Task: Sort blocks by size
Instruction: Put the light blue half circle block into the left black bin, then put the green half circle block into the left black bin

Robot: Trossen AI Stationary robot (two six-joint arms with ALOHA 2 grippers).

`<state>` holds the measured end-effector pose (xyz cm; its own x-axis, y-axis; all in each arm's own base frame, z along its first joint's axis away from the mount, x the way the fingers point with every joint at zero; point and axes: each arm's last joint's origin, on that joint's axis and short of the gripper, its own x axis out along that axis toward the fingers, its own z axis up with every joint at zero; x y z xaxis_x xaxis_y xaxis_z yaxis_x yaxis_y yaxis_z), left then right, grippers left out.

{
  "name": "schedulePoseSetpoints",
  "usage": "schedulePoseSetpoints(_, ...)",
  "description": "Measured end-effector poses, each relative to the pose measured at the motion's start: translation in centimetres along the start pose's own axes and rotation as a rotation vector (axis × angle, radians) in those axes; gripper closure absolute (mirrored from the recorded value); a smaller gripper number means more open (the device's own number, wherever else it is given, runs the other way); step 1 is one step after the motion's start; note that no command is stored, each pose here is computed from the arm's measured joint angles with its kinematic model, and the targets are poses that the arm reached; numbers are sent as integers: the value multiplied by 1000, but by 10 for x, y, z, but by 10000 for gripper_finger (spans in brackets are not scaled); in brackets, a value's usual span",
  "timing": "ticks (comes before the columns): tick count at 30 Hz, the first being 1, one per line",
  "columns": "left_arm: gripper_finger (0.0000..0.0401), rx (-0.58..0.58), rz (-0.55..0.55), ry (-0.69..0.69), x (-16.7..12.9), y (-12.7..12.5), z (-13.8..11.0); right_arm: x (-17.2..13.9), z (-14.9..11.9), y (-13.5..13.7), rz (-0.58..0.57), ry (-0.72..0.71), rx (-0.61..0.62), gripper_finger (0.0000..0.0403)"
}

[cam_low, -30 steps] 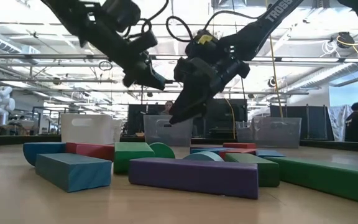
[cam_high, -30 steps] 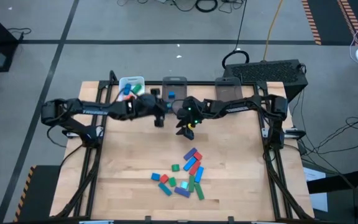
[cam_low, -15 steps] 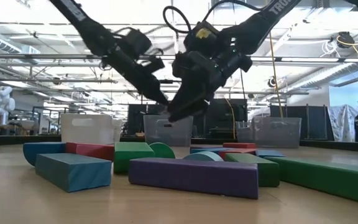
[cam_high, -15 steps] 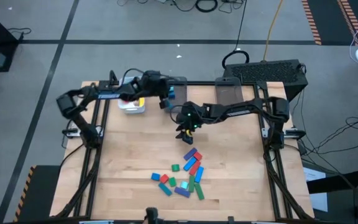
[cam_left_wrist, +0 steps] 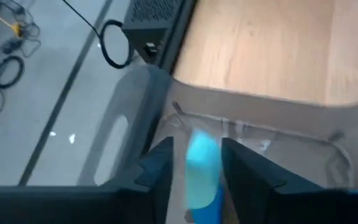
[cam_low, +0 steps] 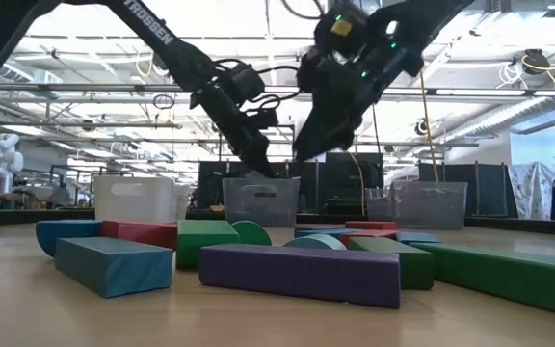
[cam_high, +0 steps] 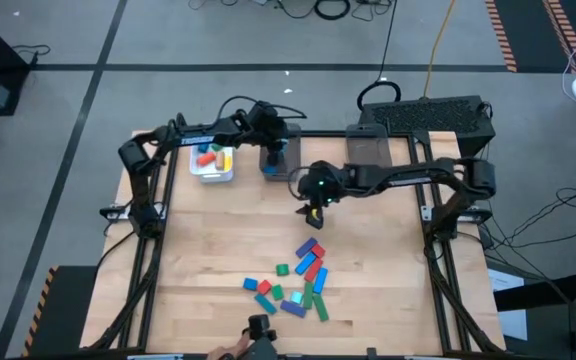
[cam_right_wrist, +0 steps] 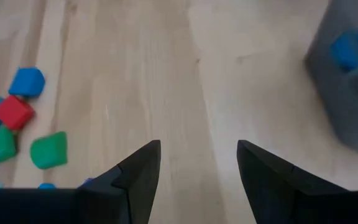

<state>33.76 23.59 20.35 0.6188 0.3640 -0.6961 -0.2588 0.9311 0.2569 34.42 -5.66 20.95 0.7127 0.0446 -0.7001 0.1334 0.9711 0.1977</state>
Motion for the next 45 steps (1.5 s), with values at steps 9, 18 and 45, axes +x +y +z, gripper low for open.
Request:
schedulePoseSetpoints(9,215,-25,16,0,3,3,3,-37,-8,3,-90,-104,-13,203)
schedulePoseSetpoints(18,214,1,-24,46,-13,-12,9,-32,-40,3,-77,-52,-4,203)
schedulePoseSetpoints(45,214,-6,-257,59,-123,-179,-29,71,-70,97,175,-148,-337,169)
